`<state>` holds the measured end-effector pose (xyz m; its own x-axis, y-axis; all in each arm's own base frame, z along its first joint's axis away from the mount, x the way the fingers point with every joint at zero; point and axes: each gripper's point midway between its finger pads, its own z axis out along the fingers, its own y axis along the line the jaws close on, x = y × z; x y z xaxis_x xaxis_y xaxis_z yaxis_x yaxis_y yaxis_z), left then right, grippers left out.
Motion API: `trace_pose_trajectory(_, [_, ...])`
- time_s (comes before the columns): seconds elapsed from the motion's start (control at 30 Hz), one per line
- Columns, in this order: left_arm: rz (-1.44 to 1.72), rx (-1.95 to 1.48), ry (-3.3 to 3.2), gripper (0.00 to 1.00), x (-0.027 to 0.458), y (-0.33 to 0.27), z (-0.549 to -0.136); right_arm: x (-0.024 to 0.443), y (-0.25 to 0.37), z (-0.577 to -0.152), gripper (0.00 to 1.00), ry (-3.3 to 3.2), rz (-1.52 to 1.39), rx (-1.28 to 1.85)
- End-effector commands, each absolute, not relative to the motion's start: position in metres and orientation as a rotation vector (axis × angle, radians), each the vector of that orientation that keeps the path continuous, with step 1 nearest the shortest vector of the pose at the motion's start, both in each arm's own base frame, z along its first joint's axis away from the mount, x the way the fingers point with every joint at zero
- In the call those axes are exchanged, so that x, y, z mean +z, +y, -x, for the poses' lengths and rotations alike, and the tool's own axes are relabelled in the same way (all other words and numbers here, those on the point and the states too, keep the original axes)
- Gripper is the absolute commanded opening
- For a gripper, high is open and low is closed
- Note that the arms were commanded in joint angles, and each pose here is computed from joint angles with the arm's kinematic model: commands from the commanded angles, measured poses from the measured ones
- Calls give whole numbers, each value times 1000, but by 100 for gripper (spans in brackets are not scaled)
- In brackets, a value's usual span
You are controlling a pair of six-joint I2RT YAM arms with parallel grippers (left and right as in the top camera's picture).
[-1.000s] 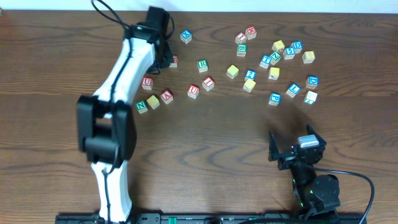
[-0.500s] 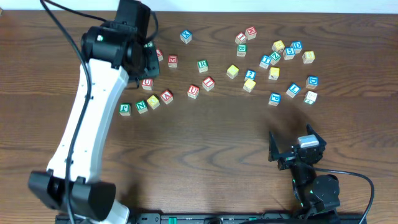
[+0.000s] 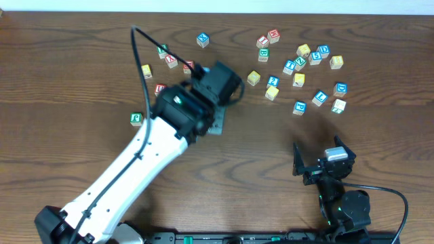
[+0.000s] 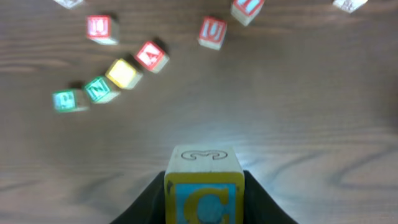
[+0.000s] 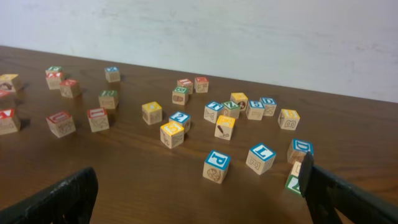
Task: Spell out CORL
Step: 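Carry the C block with the left gripper to the open table area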
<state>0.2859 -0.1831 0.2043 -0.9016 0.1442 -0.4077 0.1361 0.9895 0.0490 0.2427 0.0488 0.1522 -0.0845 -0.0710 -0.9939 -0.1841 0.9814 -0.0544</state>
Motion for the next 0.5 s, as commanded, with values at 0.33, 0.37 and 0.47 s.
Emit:
trace_pose_trajectory(0.33, [-8,-168,2815,8,121,-205,-259,152,47,-243,99,1656,199,80])
trace_pose_trajectory(0.37, [-4,-170,2813,7,120,-205,-259,152,47,-243,99,1656,200,80])
trace_pose_trajectory(0.47, [5,-167,2802,8,115,-205,-261,152,47,-243,99,1656,200,80])
